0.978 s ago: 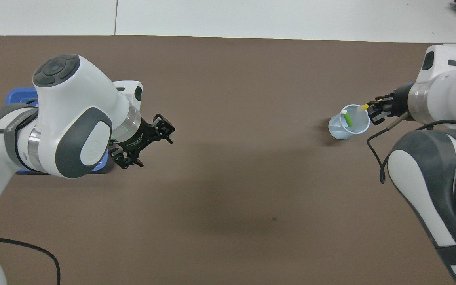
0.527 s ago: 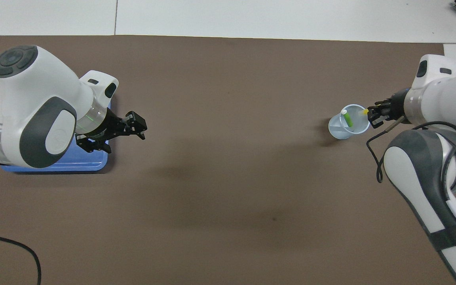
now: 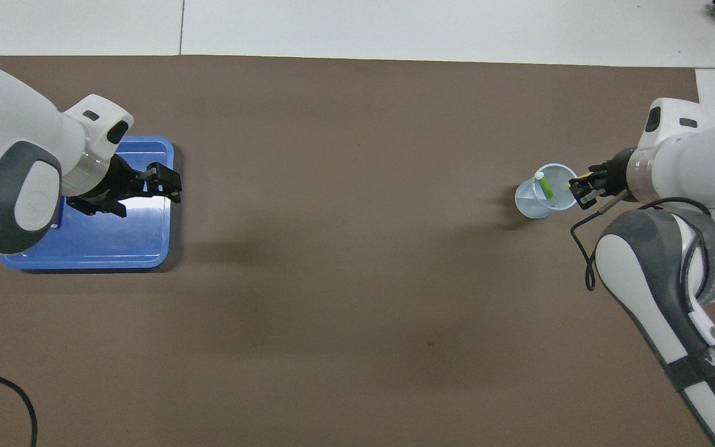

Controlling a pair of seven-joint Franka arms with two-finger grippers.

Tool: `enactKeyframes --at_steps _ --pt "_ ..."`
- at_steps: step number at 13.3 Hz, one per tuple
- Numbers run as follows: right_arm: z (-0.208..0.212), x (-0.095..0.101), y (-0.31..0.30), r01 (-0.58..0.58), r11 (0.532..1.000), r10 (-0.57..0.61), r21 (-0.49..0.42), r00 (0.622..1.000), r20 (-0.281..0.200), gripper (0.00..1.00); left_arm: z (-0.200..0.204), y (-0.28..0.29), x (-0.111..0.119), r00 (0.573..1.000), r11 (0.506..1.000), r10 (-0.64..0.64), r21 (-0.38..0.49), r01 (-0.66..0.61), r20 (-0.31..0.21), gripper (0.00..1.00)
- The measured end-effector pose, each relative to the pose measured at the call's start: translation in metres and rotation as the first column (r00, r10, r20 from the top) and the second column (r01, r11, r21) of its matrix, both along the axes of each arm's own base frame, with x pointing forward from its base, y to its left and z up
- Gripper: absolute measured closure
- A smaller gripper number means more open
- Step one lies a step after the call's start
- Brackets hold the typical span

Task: Transfer and insert pens with both arms
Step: 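Insert the yellow pen into the cup while the left gripper returns to tray, then open the right gripper and withdraw it from the white cup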

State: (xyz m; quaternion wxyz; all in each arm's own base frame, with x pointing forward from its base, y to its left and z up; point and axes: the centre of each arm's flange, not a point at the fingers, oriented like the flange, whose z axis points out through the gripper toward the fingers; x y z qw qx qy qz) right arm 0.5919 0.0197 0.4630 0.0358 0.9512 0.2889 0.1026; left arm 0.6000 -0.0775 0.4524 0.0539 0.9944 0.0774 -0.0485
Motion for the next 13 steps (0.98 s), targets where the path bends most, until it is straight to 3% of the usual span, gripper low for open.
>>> enactKeyframes --at_steps 4,5,8,13 --pt "0.000 0.000 0.000 0.008 1.000 -0.008 0.002 1.000 -0.001 0.05 -0.010 0.055 0.007 0.998 1.000 -0.021 -0.004 0.022 0.055 0.03" --pt "0.000 0.000 0.000 0.008 1.000 -0.008 0.002 1.000 -0.001 0.00 -0.012 0.061 0.008 0.997 0.999 -0.031 0.014 0.030 0.074 0.05" --pt "0.007 0.000 0.007 0.019 1.000 -0.020 0.015 1.000 0.013 0.00 -0.017 0.100 0.015 0.986 0.994 -0.100 0.053 0.094 0.131 0.07" --pt "0.039 -0.003 0.027 0.052 0.994 -0.055 0.098 0.998 0.020 0.00 -0.048 0.151 0.032 0.973 0.978 -0.184 0.123 0.167 0.140 0.07"
